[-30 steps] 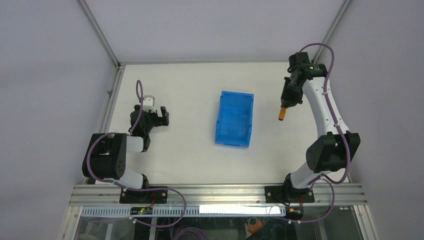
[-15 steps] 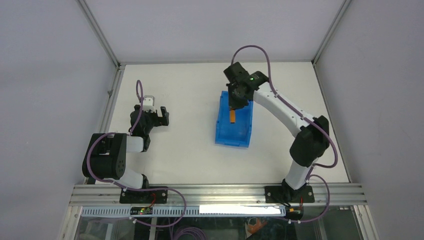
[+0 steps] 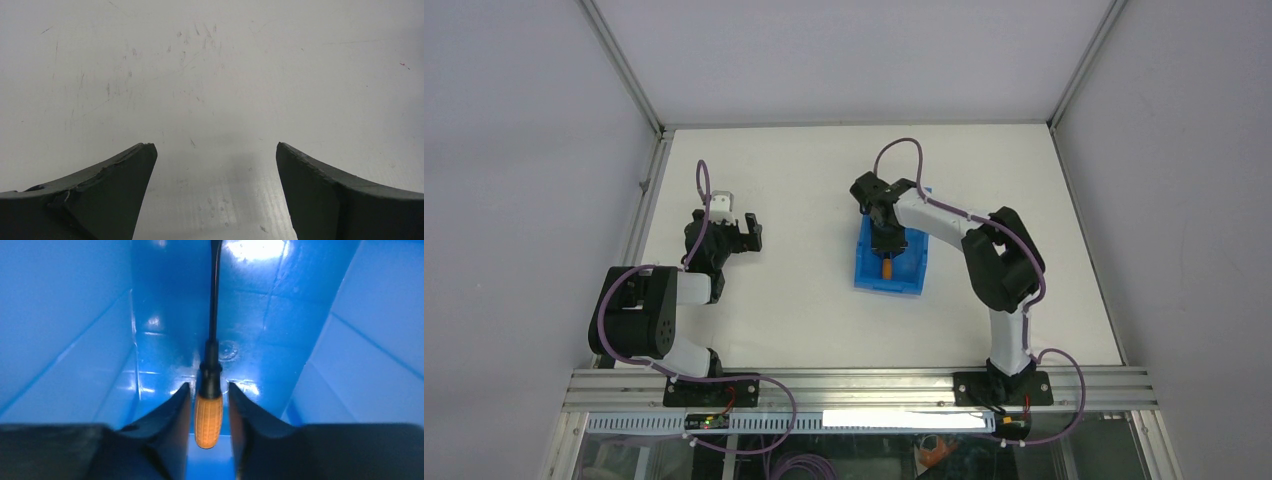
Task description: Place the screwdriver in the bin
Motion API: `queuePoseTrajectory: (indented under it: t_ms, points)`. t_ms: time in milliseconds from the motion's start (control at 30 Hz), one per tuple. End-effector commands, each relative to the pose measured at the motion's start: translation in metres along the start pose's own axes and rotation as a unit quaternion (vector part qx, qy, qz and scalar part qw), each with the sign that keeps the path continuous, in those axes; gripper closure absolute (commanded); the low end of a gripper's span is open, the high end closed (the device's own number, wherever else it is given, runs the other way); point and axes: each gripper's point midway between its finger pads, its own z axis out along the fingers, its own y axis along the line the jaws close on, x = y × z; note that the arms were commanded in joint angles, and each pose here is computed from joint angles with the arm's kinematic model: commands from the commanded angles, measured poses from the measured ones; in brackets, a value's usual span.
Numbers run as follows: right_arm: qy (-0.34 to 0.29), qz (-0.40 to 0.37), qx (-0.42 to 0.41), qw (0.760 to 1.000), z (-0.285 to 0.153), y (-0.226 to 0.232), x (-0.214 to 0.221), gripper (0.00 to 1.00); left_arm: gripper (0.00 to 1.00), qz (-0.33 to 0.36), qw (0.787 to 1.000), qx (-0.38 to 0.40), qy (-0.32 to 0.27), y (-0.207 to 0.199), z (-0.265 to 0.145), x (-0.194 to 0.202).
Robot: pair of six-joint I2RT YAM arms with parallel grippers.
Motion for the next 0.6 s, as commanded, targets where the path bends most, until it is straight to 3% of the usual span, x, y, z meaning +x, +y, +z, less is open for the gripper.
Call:
queuePoseTrajectory:
  t_ms: [0,333,433,533,567]
  points:
    - [-0.073,0.029,0.012,0.997,-0.013,0.0,-0.029,0.56,0.01,-0.003,0.999,0.002,-0.041,0.001,0.004,-0.024]
    - [-0.172,0.025,-0.028,0.984,-0.097,-0.003,-0.063,0.5,0.01,-0.003,0.999,0.002,-0.041,0.001,0.004,-0.024]
    - [-0.201,-0.002,-0.06,0.978,-0.129,-0.004,-0.069,0.37,0.01,-0.003,0.999,0.002,-0.041,0.001,0.004,-0.024]
    - [-0.243,-0.027,-0.079,0.967,-0.162,-0.014,-0.073,0.02,0.01,-0.003,0.999,0.002,-0.041,0.001,0.004,-0.024]
    - [-0.255,-0.037,-0.079,0.963,-0.169,-0.02,-0.072,0.01,0.01,-0.003,0.999,0.002,-0.041,0.001,0.004,-0.024]
